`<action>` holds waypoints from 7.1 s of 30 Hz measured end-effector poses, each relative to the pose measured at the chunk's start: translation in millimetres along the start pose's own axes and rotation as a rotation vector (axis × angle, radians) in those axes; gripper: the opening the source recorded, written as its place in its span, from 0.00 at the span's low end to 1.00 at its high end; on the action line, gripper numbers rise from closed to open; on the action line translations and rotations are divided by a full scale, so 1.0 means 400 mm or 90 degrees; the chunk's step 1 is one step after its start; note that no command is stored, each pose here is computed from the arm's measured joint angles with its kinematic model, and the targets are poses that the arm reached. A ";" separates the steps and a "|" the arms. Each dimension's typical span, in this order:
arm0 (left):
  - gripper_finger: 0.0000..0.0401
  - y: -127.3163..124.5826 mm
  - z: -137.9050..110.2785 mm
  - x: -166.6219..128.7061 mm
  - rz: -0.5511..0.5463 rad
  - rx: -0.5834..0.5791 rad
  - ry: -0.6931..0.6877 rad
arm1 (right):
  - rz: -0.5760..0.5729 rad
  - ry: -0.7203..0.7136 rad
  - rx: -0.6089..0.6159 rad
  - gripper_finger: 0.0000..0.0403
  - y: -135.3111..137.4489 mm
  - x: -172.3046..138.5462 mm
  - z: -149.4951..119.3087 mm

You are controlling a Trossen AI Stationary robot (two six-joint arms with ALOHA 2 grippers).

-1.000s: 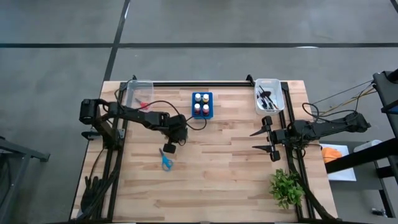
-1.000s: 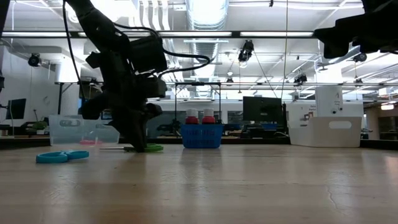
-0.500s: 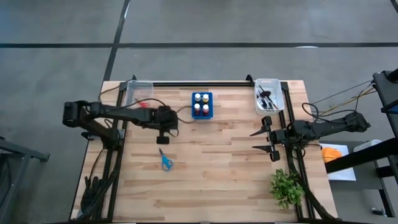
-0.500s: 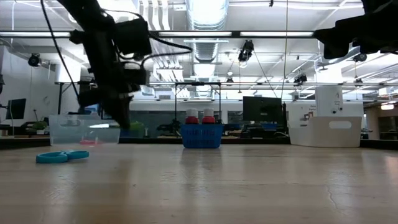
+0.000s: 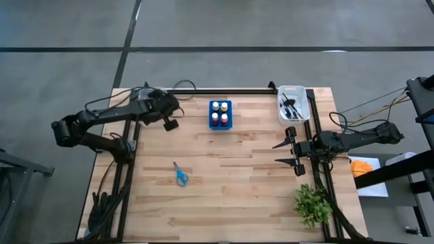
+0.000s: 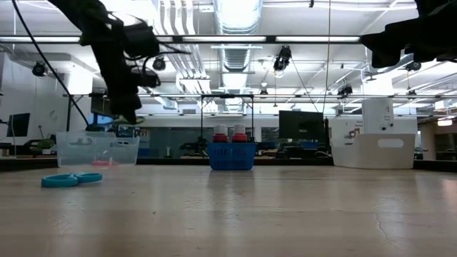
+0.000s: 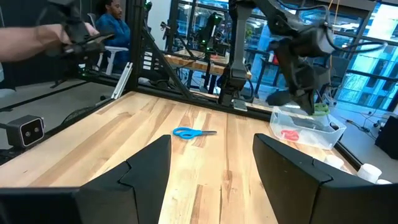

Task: Pick & Place Paint Supplies
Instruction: Put the green scissors into the transparent bin, then put the blue scissors into the transparent bin

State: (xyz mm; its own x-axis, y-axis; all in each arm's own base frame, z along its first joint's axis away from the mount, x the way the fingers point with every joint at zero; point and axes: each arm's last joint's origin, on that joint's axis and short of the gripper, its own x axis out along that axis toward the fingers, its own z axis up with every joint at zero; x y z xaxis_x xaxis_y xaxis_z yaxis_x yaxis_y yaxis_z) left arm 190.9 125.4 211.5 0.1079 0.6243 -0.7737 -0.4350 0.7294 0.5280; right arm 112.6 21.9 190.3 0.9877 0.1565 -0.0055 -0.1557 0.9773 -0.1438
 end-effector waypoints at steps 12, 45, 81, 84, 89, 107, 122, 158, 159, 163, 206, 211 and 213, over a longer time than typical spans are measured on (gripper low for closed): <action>0.00 0.073 -0.031 0.036 0.067 -0.163 0.062 | 0.000 0.000 -0.002 0.56 0.000 0.000 0.000; 0.00 0.081 -0.044 0.039 0.079 -0.180 0.090 | 0.000 0.000 -0.002 0.56 0.000 0.000 0.000; 0.22 -0.065 -0.003 -0.027 -0.359 0.081 -0.058 | 0.001 0.005 0.000 0.56 0.000 0.000 -0.003; 0.23 -0.131 0.003 -0.069 -0.415 0.168 -0.094 | 0.000 0.007 0.001 0.56 0.000 0.000 -0.004; 0.23 -0.260 -0.016 -0.166 -0.478 0.336 -0.151 | -0.001 0.007 0.001 0.56 0.000 0.000 -0.004; 0.23 -0.471 -0.154 -0.358 -0.441 0.411 -0.248 | -0.002 0.007 0.004 0.56 0.000 0.000 -0.005; 0.23 -0.631 -0.159 -0.250 -0.399 0.531 -0.038 | -0.002 0.011 0.003 0.56 0.001 0.000 -0.010; 0.01 -0.620 -0.118 -0.215 -0.467 0.482 -0.001 | -0.002 0.012 0.005 0.56 0.002 0.000 -0.014; 0.01 -0.619 -0.116 -0.220 -0.465 0.486 -0.007 | -0.002 0.012 0.004 0.56 0.002 0.000 -0.014; 0.01 -0.620 -0.104 -0.238 -0.450 0.503 -0.031 | -0.002 0.014 0.004 0.56 0.002 0.001 -0.016; 0.15 -0.573 -0.072 -0.222 -0.277 0.465 -0.043 | -0.002 0.015 0.005 0.56 0.002 0.000 -0.018; 0.16 -0.547 -0.036 -0.189 -0.263 0.415 -0.039 | -0.002 0.015 0.005 0.56 0.002 0.001 -0.018; 0.16 -0.535 -0.025 -0.176 -0.260 0.400 -0.030 | -0.002 0.015 0.005 0.56 0.002 0.001 -0.019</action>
State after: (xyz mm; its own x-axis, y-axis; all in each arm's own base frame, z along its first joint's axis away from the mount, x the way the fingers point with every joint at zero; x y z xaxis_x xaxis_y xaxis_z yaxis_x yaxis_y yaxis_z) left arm 267.5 -77.3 149.4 0.1956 0.2713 -0.9424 0.2388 0.9189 0.3141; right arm 112.8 21.8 182.7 0.9883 0.1500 -0.0292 -0.1526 0.9788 -0.1363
